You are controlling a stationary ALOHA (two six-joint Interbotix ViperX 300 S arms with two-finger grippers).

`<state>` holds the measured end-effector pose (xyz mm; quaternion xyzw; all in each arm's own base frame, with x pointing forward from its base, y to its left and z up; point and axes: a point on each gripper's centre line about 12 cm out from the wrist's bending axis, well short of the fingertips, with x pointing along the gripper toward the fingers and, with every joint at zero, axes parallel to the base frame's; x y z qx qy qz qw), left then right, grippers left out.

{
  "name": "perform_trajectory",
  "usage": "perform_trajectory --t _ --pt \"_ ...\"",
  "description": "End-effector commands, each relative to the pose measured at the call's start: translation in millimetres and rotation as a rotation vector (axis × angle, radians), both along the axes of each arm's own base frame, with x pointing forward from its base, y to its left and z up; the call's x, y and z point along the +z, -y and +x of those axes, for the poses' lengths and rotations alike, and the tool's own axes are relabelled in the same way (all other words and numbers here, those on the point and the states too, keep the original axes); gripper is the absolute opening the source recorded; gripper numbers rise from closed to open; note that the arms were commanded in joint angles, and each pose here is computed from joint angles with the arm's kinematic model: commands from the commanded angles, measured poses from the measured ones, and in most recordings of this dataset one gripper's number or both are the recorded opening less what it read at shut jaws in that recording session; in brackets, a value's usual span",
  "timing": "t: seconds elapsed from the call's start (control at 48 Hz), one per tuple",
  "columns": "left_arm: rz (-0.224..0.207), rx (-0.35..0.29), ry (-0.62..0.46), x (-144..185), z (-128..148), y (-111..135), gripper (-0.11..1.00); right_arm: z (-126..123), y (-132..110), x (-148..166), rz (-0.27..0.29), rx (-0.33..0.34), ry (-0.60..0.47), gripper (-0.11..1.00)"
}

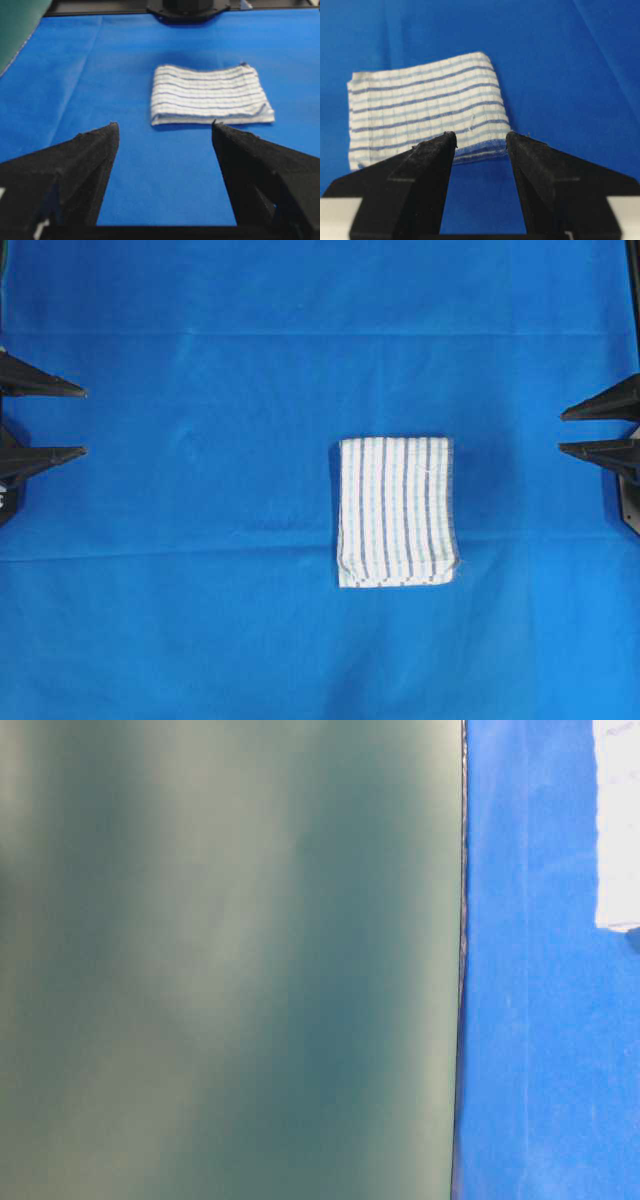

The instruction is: Fold the blue towel.

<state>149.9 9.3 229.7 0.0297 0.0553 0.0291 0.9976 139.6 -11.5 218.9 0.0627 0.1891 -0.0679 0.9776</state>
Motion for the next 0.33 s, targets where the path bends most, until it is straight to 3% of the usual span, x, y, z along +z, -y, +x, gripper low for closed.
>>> perform_trajectory --t 0.0,0.313 --pt "-0.005 0.005 -0.003 -1.1 0.7 -0.8 0.68 2.3 -0.7 3.4 0.002 0.005 0.006 0.53" --pt "-0.005 0.005 -0.004 -1.3 0.7 -0.8 0.68 2.2 -0.6 2.7 0.003 0.003 0.004 0.53"
